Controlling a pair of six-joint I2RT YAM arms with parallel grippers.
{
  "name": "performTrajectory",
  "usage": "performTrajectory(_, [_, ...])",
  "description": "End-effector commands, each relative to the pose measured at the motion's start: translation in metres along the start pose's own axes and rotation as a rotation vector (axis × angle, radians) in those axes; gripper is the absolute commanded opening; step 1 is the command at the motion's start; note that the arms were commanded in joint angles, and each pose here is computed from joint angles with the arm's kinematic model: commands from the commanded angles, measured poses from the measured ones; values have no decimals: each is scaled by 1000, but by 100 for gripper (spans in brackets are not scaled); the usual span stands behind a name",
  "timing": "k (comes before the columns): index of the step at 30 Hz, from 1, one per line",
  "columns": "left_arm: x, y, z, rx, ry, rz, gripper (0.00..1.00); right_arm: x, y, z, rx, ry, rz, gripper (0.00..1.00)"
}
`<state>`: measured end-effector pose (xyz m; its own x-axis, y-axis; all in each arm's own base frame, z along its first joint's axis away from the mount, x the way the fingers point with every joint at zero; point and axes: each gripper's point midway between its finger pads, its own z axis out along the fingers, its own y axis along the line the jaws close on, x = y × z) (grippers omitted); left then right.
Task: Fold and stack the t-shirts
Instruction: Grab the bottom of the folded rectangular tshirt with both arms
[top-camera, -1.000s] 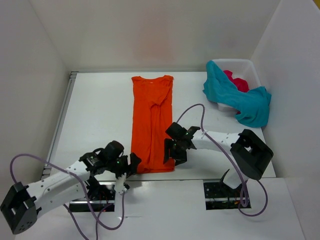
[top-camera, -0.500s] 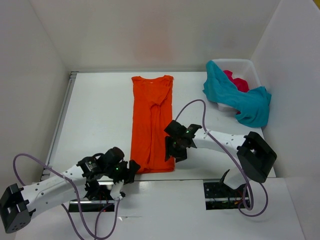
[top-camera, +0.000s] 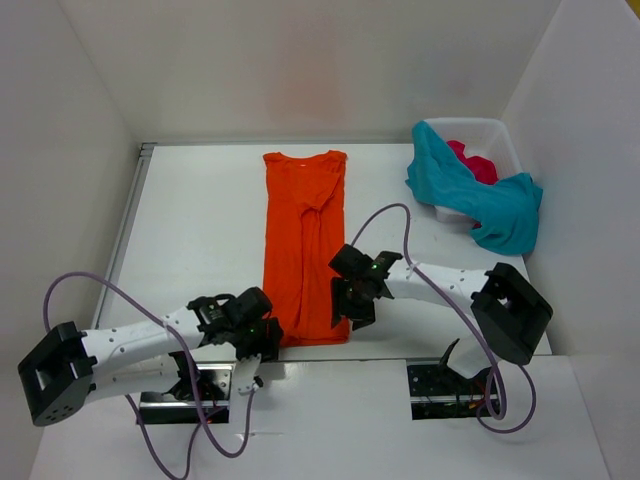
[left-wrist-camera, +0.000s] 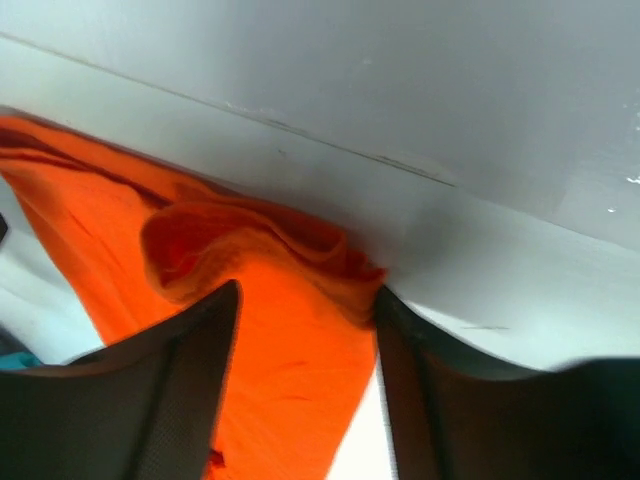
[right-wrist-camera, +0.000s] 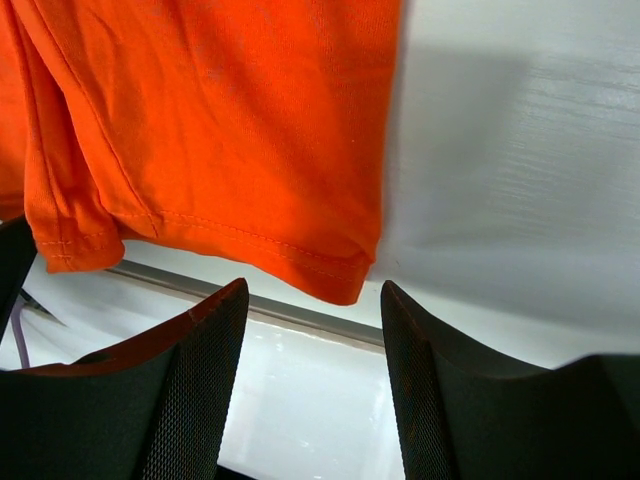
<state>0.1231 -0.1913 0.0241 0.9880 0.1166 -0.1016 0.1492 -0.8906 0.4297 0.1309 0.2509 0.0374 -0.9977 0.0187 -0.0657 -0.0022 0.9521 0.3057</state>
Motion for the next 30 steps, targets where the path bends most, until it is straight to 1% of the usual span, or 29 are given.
performTrajectory(1, [-12, 9, 4, -25, -51, 61, 60, 2, 3, 3, -16, 2, 7, 61])
performTrajectory(2, [-13, 7, 4, -27, -51, 62, 55, 3, 2, 5, -8, 7, 18, 61])
performTrajectory(3, [-14, 5, 4, -19, -55, 59, 45, 5, 2, 7, -17, 16, 18, 61])
performTrajectory(4, [-13, 4, 4, -15, -46, 59, 41, 5, 2, 7, -17, 16, 18, 61])
performTrajectory(5, [-15, -3, 6, 5, -56, 52, 37, 8, 3, 8, -26, 26, 17, 59])
performTrajectory(6, [-16, 1, 3, -19, -56, 50, 32, 10, 2, 10, -23, 40, 19, 53])
performTrajectory(7, [-18, -4, 6, -7, -62, 46, 27, 11, 0, 13, -13, 48, 12, 48])
performTrajectory(8, [-19, 2, 4, -35, -63, 54, 21, 13, -3, 15, -5, 53, 14, 42])
performTrajectory(9, [-21, 1, 5, -47, -71, 56, 17, 15, -4, 16, -4, 66, 15, 36])
performTrajectory(10, [-20, 4, 4, -58, -66, 60, 14, 15, -4, 16, -4, 66, 6, 27])
performTrajectory(12, [-20, 4, 4, -58, -66, 60, 7, 14, -3, 14, -11, 61, 4, 17])
performTrajectory(13, [-19, 6, 4, -68, -62, 48, 6, 14, -3, 14, -11, 61, 4, 9])
performTrajectory(15, [-14, 17, 1, -111, -44, 8, 4, 14, -3, 14, -11, 61, -5, 0])
performTrajectory(17, [-9, 31, -5, -151, -31, -41, 4, 13, 1, 14, -20, 67, -5, 0])
performTrajectory(18, [-4, 43, -11, -169, -29, -102, 3, 13, 2, 12, -20, 68, -15, 0])
performTrajectory(20, [-1, 52, -16, -170, -35, -171, 3, 9, 7, 7, -26, 63, -26, 0])
performTrajectory(21, [1, 61, -23, -198, -32, -226, 3, 9, 8, 1, -24, 65, -41, 0])
performTrajectory(23, [5, 61, -25, -202, -29, -284, 3, -6, 10, -8, -26, 28, -32, 0])
performTrajectory(24, [12, 63, -30, -218, -17, -334, 2, -11, 13, -13, -42, 10, -38, 0])
performTrajectory(26, [21, 67, -38, -246, 8, -377, 2, -22, 11, -20, -50, -10, -21, 0])
performTrajectory(27, [26, 63, -40, -248, 25, -423, 2, -29, 15, -27, -65, -29, -28, 0])
performTrajectory(30, [45, 71, -59, -298, 69, -497, 1, -48, 18, -38, -84, -68, -32, 0])
